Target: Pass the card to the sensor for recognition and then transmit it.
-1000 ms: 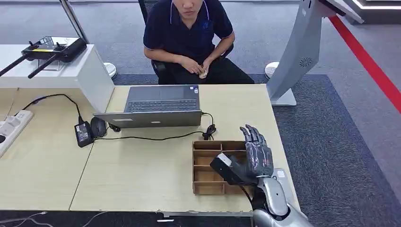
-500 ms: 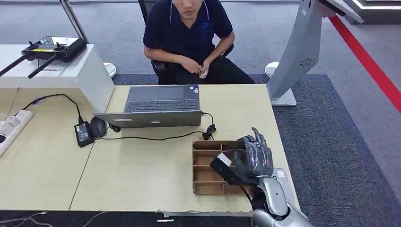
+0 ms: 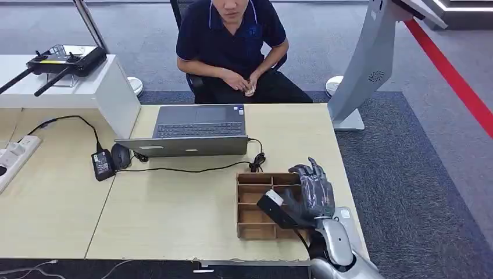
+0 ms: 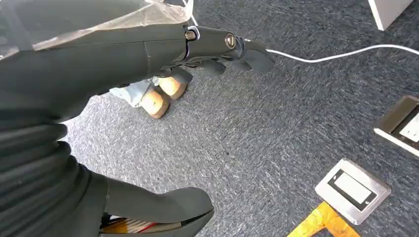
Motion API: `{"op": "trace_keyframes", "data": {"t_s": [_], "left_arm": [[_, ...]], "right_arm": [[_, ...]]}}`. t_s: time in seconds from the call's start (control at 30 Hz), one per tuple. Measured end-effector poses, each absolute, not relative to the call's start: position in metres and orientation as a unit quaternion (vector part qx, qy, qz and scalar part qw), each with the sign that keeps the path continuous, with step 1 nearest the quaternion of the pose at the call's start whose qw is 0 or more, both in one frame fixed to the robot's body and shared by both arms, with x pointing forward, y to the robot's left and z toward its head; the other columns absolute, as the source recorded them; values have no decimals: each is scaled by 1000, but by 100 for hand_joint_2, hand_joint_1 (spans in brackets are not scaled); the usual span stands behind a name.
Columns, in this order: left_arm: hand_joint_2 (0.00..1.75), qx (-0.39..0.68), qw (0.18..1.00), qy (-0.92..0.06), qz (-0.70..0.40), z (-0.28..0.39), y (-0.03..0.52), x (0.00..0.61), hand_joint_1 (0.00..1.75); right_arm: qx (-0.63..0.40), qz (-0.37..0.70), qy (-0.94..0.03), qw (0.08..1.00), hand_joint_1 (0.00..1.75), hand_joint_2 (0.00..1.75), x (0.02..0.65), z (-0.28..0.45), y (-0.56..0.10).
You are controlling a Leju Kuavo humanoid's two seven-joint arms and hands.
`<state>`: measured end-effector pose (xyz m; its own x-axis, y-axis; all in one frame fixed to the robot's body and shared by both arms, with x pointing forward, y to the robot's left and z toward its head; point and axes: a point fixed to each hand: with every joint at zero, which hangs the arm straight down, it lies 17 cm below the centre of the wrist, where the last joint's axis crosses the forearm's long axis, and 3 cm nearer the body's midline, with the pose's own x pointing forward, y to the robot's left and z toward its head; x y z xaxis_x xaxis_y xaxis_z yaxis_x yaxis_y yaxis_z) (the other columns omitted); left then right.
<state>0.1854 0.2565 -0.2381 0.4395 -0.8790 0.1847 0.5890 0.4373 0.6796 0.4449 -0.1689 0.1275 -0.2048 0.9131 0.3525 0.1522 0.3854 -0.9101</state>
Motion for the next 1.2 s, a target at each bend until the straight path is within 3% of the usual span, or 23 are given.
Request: {"op": "trace_keyframes", "data": {"t_s": [0.07,0.1,0.13,0.87,1.2], "left_arm": [[175,270,804,-268,-456,-238,257,185,0],[175,270,804,-268,-456,-238,257,185,0],[175,270,804,-268,-456,-238,257,185,0],[175,270,804,-269,-456,-238,257,185,0],[175,270,802,-270,-458,-238,256,186,0]], "right_arm": [[-395,389,-672,491,68,175,445,127,-168],[-395,389,-672,490,147,175,444,127,-168],[-395,390,-672,490,175,175,444,127,-167],[-413,389,-681,463,175,175,442,137,-168],[-425,345,-717,430,175,175,440,177,-173]]}}
